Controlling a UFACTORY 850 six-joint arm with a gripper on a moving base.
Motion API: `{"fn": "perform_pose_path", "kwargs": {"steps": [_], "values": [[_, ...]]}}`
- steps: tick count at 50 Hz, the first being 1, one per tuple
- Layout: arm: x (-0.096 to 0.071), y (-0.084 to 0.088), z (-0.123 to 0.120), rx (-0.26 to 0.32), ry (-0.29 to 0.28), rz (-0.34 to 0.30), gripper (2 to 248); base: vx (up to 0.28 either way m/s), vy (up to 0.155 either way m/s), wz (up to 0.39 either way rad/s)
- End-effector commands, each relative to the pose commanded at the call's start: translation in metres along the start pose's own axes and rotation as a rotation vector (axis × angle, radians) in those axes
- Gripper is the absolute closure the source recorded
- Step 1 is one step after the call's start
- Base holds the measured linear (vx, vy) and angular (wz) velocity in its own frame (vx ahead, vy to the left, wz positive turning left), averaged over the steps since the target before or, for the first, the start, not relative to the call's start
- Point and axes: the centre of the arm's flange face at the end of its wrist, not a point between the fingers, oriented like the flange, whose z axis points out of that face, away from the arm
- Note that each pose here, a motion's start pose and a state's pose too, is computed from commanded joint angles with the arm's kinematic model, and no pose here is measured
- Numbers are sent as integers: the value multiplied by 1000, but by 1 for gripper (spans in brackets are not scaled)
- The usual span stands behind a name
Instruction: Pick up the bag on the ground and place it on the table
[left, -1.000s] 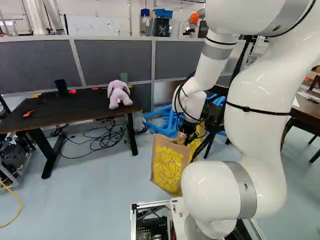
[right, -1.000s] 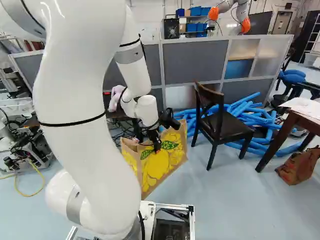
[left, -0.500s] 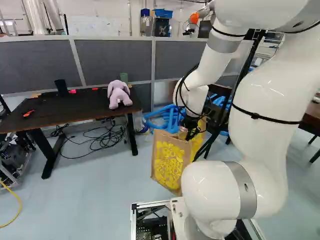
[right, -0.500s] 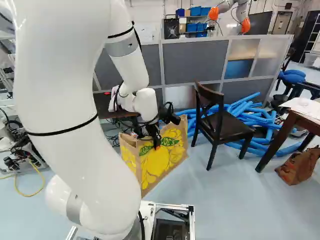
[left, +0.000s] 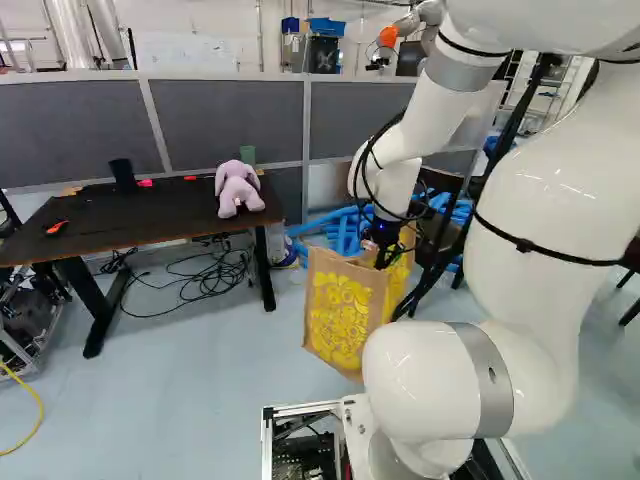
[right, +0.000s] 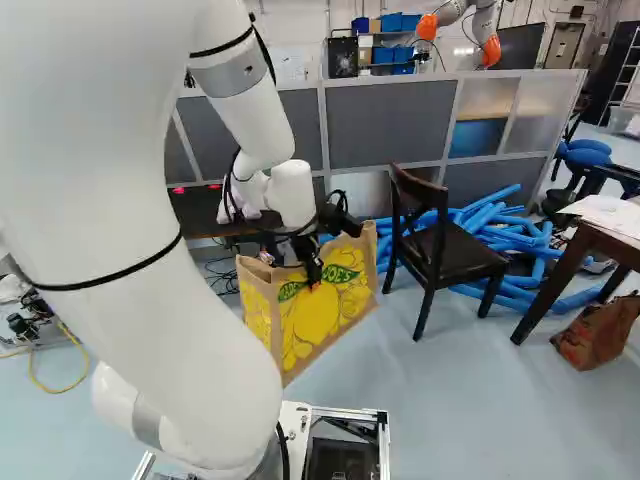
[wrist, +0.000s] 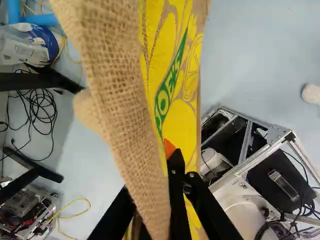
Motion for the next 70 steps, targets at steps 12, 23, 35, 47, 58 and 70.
{"fn": "perform_pose_path", "kwargs": {"steps": [12, 23, 35, 47, 58, 70], "values": [[3, -2, -18, -2, 0, 1, 229, 0, 0, 0], [3, -3, -34, -5, -3, -2, 229, 0, 0, 0], [2, -5, -52, -11, -9, -7, 229, 0, 0, 0], [4, -9, -70, -17, -15, -13, 229, 0, 0, 0], [6, -14, -87, -23, -21, -19, 229, 0, 0, 0], [8, -19, -105, -30, -28, -24, 229, 0, 0, 0]]}}
